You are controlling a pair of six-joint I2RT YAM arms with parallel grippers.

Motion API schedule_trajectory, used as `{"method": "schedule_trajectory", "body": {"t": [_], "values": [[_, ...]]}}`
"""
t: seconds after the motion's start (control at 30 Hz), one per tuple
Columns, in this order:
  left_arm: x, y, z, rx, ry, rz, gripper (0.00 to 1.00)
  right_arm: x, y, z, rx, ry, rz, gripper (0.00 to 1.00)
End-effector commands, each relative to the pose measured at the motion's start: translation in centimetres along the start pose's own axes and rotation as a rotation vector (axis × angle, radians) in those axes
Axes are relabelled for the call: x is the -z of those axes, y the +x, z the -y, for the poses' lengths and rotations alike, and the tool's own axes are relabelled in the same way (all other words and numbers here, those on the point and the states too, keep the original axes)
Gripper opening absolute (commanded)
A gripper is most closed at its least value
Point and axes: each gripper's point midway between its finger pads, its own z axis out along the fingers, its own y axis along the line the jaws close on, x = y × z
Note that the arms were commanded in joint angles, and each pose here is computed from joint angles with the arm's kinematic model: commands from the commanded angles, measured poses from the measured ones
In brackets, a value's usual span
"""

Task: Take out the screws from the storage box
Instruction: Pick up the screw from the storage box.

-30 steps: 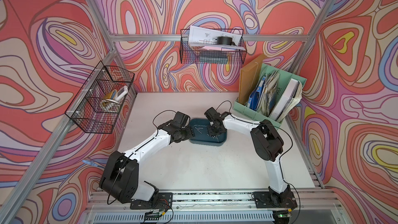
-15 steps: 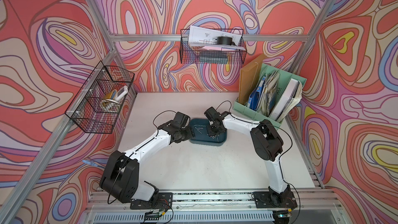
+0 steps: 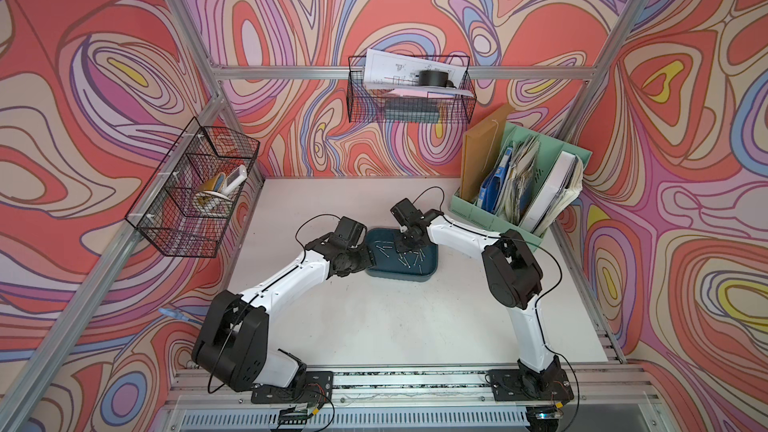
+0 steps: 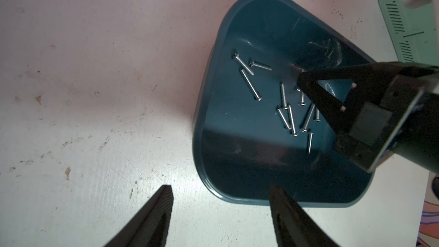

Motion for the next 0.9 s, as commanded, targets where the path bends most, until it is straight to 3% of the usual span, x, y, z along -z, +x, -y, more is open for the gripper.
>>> {"method": "schedule_trajectory", "body": {"t": [0.0,0.07,0.33,0.87], "values": [[0.3,0.2,0.0,-0.002,0.012,0.004,0.69,0.1,-0.1,0.3,0.021,0.037,0.001,0.02],[0.2,0.1,0.2,-0.006,0.020,0.007,0.62,0.3,0.4,0.9,0.029,0.061,-0.001,0.00],[0.2,0.3,0.0,-0.005,0.019,0.004,0.64,-0.2,0.7,0.2,0.000,0.013,-0.011,0.00],[-0.2,1.9,1.2,0.020,0.117,-0.048,0.65,4.6,0.2,0.2,-0.043,-0.023,0.057,0.00]]}}
